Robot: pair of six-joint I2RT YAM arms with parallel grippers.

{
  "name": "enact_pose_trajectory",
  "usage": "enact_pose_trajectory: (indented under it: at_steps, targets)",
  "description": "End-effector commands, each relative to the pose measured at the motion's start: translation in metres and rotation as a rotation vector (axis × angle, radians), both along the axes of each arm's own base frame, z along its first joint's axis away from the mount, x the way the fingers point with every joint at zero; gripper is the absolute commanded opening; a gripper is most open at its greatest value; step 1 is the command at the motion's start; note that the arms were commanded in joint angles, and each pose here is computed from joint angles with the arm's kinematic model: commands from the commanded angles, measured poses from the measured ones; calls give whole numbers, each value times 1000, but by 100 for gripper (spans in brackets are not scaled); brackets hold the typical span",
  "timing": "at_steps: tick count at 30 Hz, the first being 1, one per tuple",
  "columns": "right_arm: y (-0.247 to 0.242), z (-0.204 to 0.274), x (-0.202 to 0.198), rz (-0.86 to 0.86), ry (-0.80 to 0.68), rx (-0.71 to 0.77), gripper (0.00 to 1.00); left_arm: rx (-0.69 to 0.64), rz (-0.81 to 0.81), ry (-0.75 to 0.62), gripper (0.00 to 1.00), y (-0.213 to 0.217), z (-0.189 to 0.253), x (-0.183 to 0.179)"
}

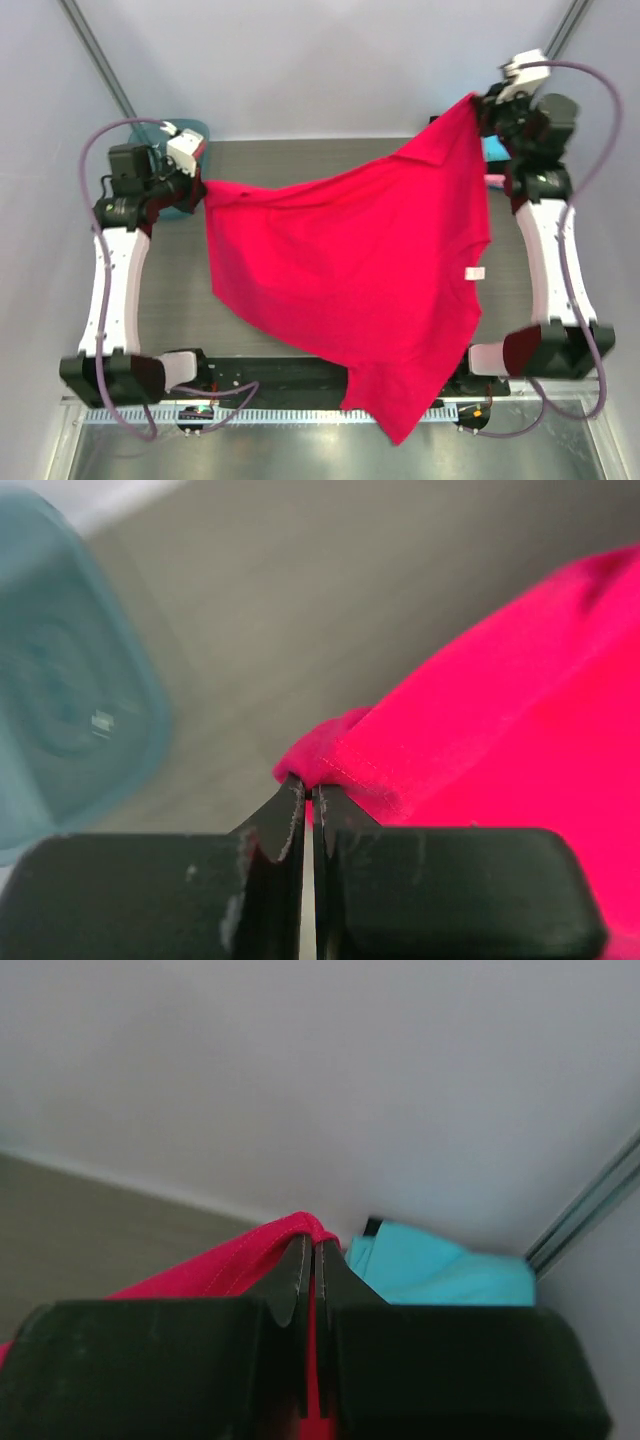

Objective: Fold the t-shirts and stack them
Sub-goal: Flatten the tshirt out

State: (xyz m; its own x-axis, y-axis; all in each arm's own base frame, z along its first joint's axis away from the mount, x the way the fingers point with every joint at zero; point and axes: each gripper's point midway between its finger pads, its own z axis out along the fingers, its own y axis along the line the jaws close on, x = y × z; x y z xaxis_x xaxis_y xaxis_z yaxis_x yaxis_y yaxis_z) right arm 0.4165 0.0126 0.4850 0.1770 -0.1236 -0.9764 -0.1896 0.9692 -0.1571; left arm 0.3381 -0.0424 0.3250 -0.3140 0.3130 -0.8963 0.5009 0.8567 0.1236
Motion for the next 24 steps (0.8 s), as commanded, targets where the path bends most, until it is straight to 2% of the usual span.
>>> enact_pose_trajectory:
  at_steps: [1,3,4,6,7,8,9,10,11,13,15,16,17,19,20,22,23,24]
  targets:
    - [30,-60,30,111,108,-51,1,-64,-85,101,0,-18,-33,8]
    - [51,-126,59,150,232,-100,1,-76,-113,190,0,-29,-65,16]
    - [53,-147,67,155,273,-107,1,-89,-118,286,1,-33,-97,28]
    - [61,-187,87,165,356,-100,1,-95,-125,372,2,-39,-126,43]
    - [62,-232,104,167,452,-95,1,-100,-146,469,2,-52,-160,51]
    - [64,-236,117,168,459,-100,1,-115,-135,520,0,-55,-174,59]
    - [63,-247,128,153,484,-107,1,-117,-136,515,0,-58,-173,73]
    - [62,-293,142,148,585,-107,1,-123,-122,538,0,-59,-182,82]
    - [61,-276,161,133,552,-109,1,-130,-91,601,0,-57,-207,93]
    - [57,-295,192,107,583,-115,1,-116,-66,587,0,-54,-210,119]
    - [55,-307,209,94,604,-116,1,-99,-21,624,0,-48,-234,133]
    - [53,-286,224,77,555,-116,1,-101,-11,599,0,-47,-229,147]
    - [53,-319,235,76,605,-114,1,-100,8,592,0,-44,-232,155]
    - [50,-310,252,56,574,-113,1,-89,77,592,0,-35,-244,169]
    - [47,-331,260,42,597,-108,1,-77,98,559,0,-31,-242,180]
    - [47,-337,270,26,589,-101,1,-33,171,546,0,-17,-252,192]
    - [44,-324,279,6,552,-88,1,-26,192,520,0,-13,-249,200]
    - [44,-341,284,1,565,-83,1,-4,219,530,0,-7,-259,203]
